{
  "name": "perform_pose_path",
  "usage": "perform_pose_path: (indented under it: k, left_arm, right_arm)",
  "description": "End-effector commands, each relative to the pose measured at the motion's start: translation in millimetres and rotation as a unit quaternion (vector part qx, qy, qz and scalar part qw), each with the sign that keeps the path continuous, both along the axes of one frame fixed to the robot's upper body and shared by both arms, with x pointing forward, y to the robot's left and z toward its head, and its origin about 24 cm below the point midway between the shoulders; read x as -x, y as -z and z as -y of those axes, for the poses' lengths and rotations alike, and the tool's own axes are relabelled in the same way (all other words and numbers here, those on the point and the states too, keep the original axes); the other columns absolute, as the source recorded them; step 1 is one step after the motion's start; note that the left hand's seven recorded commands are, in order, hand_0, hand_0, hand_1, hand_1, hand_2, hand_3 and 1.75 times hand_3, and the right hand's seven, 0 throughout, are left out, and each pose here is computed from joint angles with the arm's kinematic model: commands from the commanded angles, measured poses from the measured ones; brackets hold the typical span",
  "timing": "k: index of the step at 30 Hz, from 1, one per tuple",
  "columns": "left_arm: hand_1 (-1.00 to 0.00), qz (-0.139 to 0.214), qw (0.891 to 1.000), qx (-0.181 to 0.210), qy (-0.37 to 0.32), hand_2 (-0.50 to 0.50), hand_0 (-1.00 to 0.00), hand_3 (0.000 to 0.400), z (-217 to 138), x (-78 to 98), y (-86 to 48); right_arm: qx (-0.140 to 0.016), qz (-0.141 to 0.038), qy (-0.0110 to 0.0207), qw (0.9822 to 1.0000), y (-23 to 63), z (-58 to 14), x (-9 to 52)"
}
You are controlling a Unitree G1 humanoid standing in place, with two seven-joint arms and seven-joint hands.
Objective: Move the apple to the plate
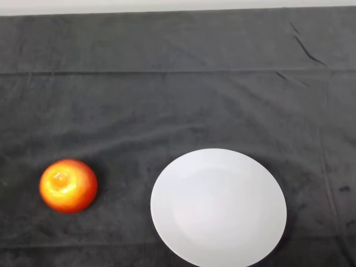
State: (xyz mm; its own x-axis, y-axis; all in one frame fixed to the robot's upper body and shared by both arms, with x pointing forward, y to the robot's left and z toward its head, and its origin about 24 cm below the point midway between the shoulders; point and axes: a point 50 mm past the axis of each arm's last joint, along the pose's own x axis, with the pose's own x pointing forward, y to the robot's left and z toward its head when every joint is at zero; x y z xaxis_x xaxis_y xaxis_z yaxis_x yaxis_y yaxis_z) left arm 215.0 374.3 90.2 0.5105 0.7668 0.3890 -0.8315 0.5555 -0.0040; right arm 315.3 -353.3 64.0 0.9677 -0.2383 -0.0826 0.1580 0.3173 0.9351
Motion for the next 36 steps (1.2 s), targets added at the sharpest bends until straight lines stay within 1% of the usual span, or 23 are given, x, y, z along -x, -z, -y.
perform_pose_path:
  k: [1, 7, 11, 17, 22, 30, 36]
  left_arm:
    - [0.0, -0.019, 1.0, -0.018, 0.015, 0.0, 0.0, 0.0, 10.1, 1.7, -0.3]
    - [0.0, -0.026, 0.997, -0.027, 0.066, 0.0, 0.0, 0.0, 37.6, -5.9, -16.8]
    - [0.0, -0.034, 0.994, -0.032, 0.103, 0.0, 0.0, 0.0, 59.0, -10.1, -26.5]
    - [0.0, -0.055, 0.986, -0.038, 0.155, 0.0, 0.0, 0.0, 84.4, -14.9, -34.4]
    - [0.0, -0.078, 0.978, -0.039, 0.191, 0.0, 0.0, 0.0, 104.1, -24.5, -31.5]
    - [0.0, -0.122, 0.963, -0.034, 0.239, 0.0, 0.0, 0.0, 130.0, -38.5, -21.5]
    - [0.0, -0.151, 0.951, -0.033, 0.269, 0.0, 0.0, 0.0, 146.6, -45.8, -14.9]
  right_arm:
    - [-0.007, 0.011, 0.0143, 0.9998, -2.6, 6.4, 2.8]
    - [-0.006, 0.01, 0.0143, 0.9998, -2.5, 6.2, 2.9]
    - [-0.005, 0.01, 0.0143, 0.9998, -2.5, 6.1, 2.9]
    - [-0.004, 0.009, 0.0144, 0.9998, -2.4, 6.0, 2.9]
    - [-0.003, 0.009, 0.0144, 0.9999, -2.4, 5.9, 2.9]
    - [-0.002, 0.009, 0.0145, 0.9999, -2.3, 5.8, 2.9]
    - [-0.002, 0.008, 0.0145, 0.9999, -2.3, 5.8, 2.9]
